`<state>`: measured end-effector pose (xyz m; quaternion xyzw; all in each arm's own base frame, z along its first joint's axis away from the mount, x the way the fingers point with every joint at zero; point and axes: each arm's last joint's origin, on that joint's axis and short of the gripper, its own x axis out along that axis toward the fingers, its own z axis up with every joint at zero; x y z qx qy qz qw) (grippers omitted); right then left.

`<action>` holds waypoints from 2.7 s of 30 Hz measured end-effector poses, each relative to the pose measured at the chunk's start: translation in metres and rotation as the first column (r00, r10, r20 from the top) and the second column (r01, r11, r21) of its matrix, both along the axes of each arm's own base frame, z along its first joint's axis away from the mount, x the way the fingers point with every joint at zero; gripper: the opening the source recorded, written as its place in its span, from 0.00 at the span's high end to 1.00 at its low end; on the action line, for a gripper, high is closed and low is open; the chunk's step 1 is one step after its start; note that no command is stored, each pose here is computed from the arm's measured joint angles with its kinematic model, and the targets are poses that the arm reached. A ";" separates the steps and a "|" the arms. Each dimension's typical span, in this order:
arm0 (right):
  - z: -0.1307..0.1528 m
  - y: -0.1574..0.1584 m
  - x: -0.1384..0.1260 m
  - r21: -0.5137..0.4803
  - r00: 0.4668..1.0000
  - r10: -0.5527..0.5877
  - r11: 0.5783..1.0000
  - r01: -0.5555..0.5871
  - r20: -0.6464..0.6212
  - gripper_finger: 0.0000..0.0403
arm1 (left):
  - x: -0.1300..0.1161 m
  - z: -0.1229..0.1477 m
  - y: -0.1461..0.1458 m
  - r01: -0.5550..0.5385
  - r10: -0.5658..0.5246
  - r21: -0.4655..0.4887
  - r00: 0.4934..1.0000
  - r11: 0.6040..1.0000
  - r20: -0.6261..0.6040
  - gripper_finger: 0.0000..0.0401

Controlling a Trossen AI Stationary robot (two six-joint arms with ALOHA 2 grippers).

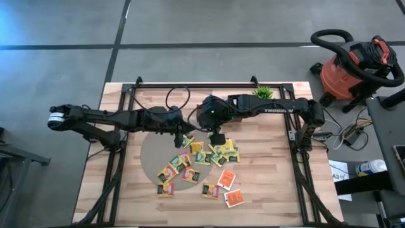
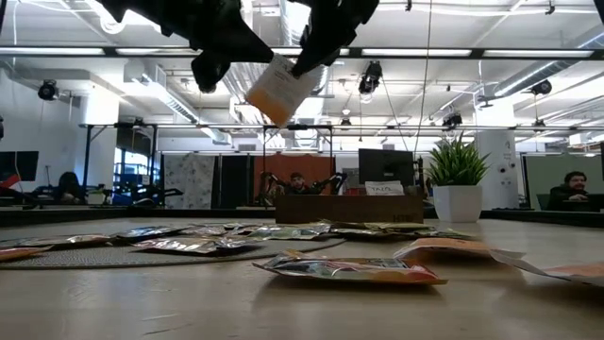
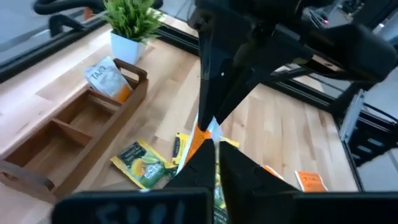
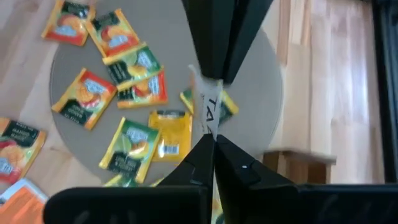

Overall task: Pick & Place Tea
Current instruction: Put the orange tea sachet into the right compartment of the wooden organizer

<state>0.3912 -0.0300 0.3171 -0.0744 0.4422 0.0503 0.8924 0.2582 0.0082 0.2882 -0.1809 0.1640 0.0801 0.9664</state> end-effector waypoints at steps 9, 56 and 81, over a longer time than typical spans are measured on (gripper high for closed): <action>-0.010 -0.032 -0.020 -0.146 0.953 -0.235 0.967 0.209 -0.194 0.98 | -0.006 -0.011 0.005 -0.207 0.202 -0.033 0.973 0.978 -0.115 0.70; -0.085 -0.141 -0.055 -0.105 0.700 -0.367 0.916 0.387 -0.613 0.98 | -0.009 -0.017 -0.009 -0.235 0.215 -0.115 0.963 0.965 -0.163 0.67; -0.078 -0.142 -0.056 -0.155 0.698 -0.430 0.893 0.423 -0.572 0.66 | -0.009 -0.017 -0.009 -0.235 0.215 -0.114 0.963 0.965 -0.163 0.67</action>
